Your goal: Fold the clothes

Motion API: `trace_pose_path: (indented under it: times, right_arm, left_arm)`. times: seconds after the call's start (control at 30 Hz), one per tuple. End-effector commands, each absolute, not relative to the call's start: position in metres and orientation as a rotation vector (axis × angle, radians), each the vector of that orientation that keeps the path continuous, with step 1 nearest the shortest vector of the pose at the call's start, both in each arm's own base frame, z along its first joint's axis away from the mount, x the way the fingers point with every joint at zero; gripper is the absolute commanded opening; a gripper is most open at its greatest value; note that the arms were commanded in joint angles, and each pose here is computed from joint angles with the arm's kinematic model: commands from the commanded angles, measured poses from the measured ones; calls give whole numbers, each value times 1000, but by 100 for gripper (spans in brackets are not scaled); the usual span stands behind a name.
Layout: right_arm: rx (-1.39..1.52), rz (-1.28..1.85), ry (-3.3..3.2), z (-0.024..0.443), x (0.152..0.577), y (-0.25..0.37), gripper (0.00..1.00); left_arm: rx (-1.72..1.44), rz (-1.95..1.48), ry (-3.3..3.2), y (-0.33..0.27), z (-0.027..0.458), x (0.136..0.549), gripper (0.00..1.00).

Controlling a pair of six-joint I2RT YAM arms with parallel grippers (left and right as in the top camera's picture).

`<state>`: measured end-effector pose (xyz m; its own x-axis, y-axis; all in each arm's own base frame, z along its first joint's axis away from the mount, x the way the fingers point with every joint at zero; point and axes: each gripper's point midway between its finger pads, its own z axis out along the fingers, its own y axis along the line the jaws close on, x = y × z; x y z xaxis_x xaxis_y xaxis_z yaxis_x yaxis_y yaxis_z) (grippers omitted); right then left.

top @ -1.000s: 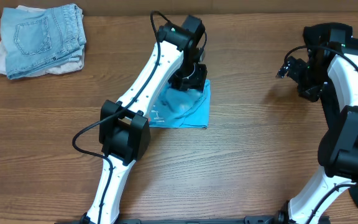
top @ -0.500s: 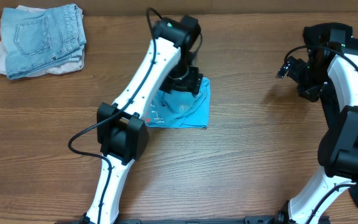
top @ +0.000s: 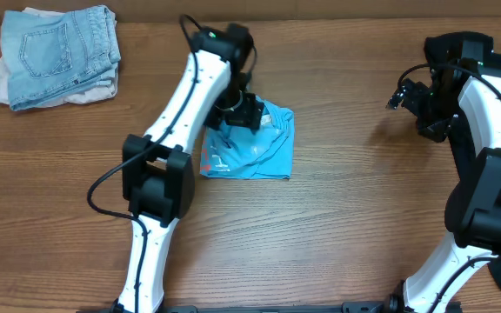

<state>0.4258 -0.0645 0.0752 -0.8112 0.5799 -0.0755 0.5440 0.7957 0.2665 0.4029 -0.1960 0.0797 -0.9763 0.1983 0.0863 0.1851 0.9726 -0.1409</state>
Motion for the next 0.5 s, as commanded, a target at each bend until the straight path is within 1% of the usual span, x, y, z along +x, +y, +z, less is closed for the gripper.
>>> trace_pose_path:
  times: [0.0, 0.13, 0.2, 0.27, 0.33, 0.37, 0.4, 0.43, 0.47]
  right_arm:
    - [874, 353, 2782, 93, 433, -65, 100]
    - [874, 353, 2782, 93, 433, -65, 100]
    - [874, 353, 2782, 93, 433, -65, 100]
    - [874, 353, 2782, 93, 433, -65, 100]
    - [874, 353, 2782, 93, 433, -64, 100]
    - [874, 353, 2782, 93, 433, -65, 100]
    - [874, 353, 2782, 93, 433, -65, 100]
    - [874, 353, 2782, 93, 433, -64, 100]
    - [874, 353, 2782, 93, 433, -64, 100]
  left_arm:
    - [-427, 265, -3011, -220, 81, 393, 90]
    - [-463, 207, -3026, -225, 72, 392, 89]
    - [-467, 194, -3019, -224, 69, 390, 84]
    - [-464, 191, -3013, -223, 68, 389, 71]
    - [-464, 181, -3015, -222, 69, 389, 42]
    - [-464, 180, -3016, -222, 71, 389, 26]
    - [-464, 181, -3016, -222, 74, 389, 13]
    - [-464, 182, -3018, -222, 78, 389, 4]
    - [-465, 185, -3020, -222, 82, 389, 4]
